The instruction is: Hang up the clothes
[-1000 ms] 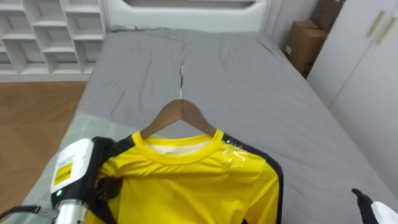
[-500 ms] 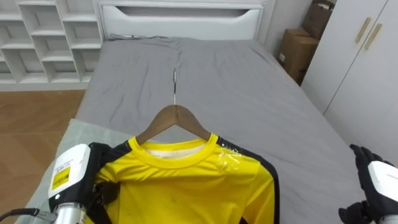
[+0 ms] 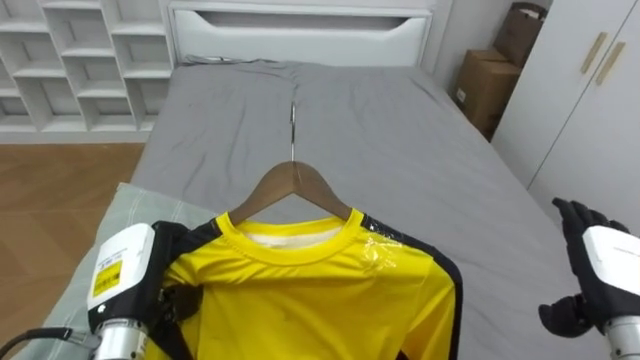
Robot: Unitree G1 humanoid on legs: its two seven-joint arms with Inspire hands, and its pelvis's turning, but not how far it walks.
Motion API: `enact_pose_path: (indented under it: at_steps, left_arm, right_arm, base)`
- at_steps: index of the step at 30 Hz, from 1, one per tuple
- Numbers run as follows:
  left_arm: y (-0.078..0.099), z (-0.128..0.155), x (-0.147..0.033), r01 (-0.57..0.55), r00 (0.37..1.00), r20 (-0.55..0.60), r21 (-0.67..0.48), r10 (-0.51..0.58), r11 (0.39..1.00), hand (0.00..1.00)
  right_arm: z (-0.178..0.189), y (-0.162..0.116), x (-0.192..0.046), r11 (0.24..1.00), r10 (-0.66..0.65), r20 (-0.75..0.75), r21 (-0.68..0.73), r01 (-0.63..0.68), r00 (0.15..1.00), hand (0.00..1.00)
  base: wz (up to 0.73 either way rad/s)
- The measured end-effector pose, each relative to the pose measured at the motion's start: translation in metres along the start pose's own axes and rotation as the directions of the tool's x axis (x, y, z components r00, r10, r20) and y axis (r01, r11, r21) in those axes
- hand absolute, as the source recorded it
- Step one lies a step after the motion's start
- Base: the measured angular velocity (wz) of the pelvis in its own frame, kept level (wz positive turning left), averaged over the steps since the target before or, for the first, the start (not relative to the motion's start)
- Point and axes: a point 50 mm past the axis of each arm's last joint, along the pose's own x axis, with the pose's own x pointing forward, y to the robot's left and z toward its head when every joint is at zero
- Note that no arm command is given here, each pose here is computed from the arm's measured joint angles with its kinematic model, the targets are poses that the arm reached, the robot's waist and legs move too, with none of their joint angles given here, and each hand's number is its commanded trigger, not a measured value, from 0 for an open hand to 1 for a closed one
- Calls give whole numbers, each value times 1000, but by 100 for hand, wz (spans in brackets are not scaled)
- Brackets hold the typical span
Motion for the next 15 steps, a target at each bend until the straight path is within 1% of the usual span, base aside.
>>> enact_pose_path:
  at_steps: [6,10,13,15]
  left_arm:
    - [0,0,0,3,1000,-5,1,-3,1000,100]
    - [1,2,0,2,1000,5,-1,-2,1000,100]
    - [2,4,1,0,1000,16,-5,0,1000,100]
    - [2,4,1,0,1000,16,-5,0,1000,100]
  right_arm:
    - [8,2,1,997,58,23,56,-59,998,0]
    - [12,1,5,989,106,36,96,-110,994,0]
    - [17,0,9,978,136,58,154,-144,989,0]
    - [21,-1,11,974,151,74,161,-161,986,0]
  base:
    - [0]
    - [-1]
    - [0]
    - [0]
